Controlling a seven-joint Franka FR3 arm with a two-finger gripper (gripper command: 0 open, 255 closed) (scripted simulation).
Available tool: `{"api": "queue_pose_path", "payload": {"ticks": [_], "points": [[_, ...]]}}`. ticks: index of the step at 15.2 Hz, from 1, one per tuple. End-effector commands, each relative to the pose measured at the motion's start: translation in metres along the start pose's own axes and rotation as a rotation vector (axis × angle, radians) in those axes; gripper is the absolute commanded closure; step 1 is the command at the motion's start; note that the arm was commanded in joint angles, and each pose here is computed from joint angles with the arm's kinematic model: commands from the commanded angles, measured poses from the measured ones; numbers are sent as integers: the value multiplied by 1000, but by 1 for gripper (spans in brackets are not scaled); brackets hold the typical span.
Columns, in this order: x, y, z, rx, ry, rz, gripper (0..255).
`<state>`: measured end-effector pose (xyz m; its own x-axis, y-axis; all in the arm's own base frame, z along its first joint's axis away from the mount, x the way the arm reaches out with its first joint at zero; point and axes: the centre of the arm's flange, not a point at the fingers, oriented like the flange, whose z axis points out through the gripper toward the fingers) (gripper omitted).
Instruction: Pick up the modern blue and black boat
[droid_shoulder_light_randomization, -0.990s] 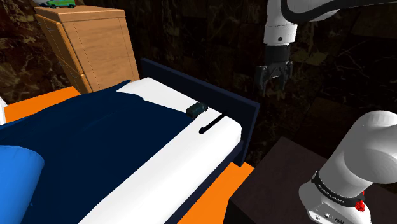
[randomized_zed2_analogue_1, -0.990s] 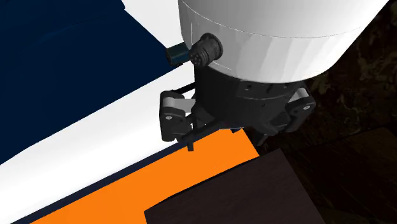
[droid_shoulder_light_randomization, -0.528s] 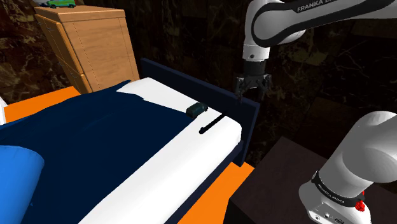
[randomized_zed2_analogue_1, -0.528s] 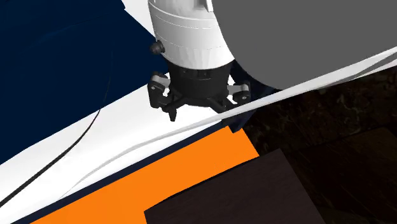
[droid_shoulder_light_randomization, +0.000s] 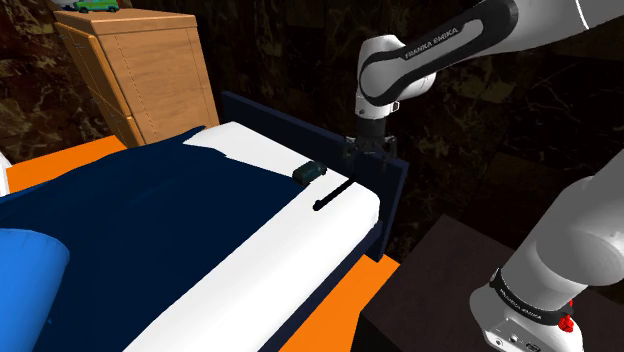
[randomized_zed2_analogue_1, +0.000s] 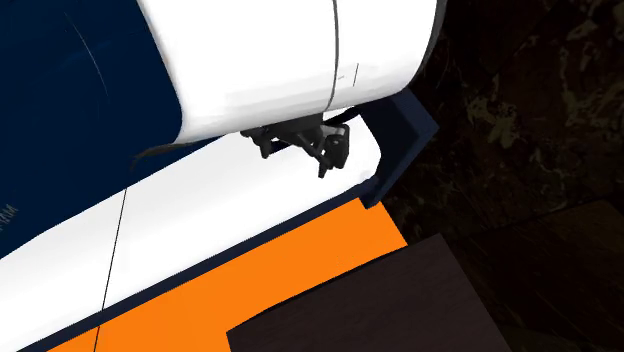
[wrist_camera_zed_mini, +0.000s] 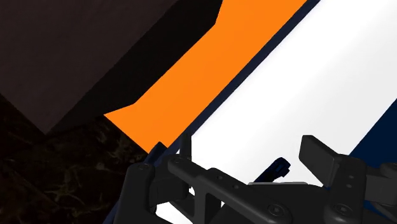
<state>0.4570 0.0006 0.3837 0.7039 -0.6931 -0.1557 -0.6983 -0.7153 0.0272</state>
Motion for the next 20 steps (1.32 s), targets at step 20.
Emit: {"api": "queue_pose_path", "payload": {"ticks": [20], "points": [[212, -49, 159, 67, 35, 630, 0]]}}
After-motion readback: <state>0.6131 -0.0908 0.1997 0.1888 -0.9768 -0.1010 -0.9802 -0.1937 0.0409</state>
